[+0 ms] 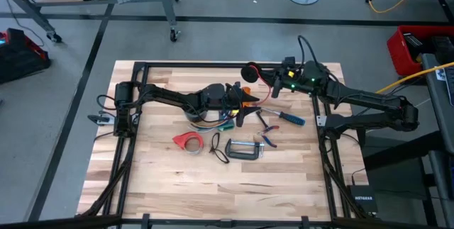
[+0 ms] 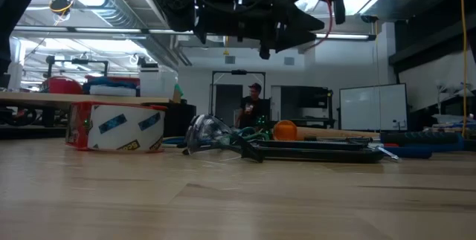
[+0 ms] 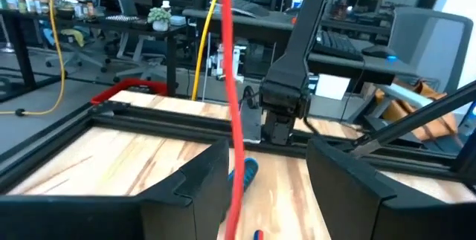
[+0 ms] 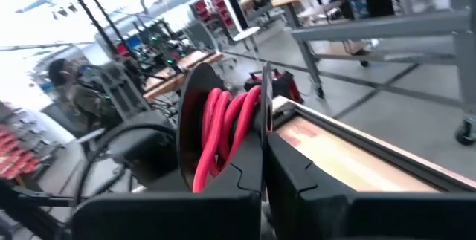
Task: Coil cords
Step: Coil the red wire
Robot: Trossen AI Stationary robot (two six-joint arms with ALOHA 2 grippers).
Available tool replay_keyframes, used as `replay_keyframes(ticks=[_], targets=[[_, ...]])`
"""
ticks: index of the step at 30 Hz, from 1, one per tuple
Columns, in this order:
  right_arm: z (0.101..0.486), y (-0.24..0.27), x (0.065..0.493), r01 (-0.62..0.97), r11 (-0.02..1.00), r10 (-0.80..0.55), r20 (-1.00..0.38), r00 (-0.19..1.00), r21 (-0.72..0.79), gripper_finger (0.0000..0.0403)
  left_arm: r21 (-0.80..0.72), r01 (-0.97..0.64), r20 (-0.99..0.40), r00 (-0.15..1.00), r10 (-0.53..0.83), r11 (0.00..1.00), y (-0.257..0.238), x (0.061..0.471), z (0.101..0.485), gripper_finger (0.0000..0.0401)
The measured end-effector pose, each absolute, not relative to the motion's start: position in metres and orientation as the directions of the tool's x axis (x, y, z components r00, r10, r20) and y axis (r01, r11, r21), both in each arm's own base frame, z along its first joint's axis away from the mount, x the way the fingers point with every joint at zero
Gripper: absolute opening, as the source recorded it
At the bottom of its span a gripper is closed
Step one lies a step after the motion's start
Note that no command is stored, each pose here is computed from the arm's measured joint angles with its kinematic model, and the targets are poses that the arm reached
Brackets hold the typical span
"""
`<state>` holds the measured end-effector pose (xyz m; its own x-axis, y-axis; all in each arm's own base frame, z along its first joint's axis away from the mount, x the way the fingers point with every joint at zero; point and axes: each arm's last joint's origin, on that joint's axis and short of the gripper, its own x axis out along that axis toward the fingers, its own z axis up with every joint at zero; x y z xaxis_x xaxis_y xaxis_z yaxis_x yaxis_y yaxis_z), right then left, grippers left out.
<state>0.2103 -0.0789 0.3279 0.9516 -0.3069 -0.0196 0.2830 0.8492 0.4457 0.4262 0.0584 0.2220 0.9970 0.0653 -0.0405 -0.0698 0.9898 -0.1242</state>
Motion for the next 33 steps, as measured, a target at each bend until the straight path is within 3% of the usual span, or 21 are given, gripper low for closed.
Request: replay_keyframes(ticks=[12,33], targets=[[0.3318,-0.0774,0.2108,0.219,0.87,-0.255,0.022,0.967,0.443,0.0005,-0.089,-0.083,-0.047,0.996,0.079,0.993,0.059,0.4261,0.2213,0.0172],[0.3322,-0.0764,0.2111,0.184,0.878,-0.217,0.025,0.976,0.441,0.0005,-0.079,-0.089,-0.096,0.992,0.081,0.993,0.0599,0.4257,0.2164,0.0099]])
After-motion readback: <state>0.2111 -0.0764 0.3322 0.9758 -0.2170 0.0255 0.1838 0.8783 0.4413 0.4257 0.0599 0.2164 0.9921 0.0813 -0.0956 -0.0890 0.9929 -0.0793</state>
